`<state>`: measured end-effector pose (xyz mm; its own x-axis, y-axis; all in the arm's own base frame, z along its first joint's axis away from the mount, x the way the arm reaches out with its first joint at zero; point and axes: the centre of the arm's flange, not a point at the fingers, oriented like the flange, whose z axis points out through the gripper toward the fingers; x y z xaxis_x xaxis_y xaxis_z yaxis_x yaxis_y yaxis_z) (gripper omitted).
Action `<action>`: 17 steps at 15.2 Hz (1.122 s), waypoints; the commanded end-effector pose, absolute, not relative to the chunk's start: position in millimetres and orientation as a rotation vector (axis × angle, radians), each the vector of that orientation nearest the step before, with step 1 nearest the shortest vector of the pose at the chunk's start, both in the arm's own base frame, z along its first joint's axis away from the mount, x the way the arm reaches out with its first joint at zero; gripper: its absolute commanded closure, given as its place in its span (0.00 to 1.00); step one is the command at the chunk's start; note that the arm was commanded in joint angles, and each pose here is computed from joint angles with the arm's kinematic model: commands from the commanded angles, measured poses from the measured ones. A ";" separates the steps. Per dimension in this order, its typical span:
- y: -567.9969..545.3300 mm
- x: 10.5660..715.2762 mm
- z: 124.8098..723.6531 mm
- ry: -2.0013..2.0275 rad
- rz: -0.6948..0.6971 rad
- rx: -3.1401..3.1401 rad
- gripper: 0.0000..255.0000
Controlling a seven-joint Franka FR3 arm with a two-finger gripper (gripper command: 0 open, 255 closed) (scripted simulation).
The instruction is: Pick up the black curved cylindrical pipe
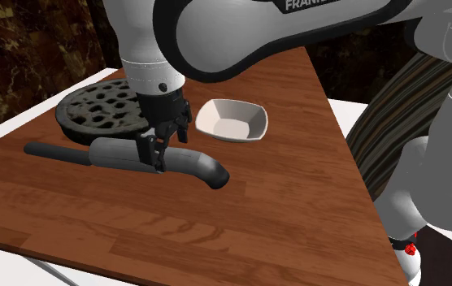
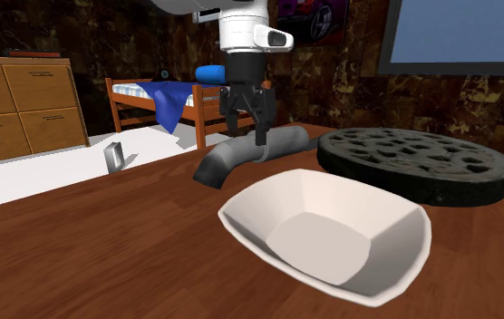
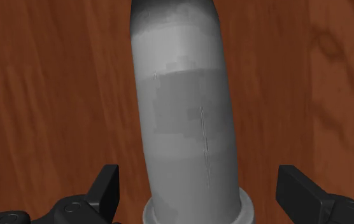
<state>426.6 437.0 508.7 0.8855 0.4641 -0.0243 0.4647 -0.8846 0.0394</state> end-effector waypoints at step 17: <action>436.9 426.4 516.3 0.741 -0.021 3.008 1.00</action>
<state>426.7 435.8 510.0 0.8855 0.4641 -0.0242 0.4647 -0.8846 0.0394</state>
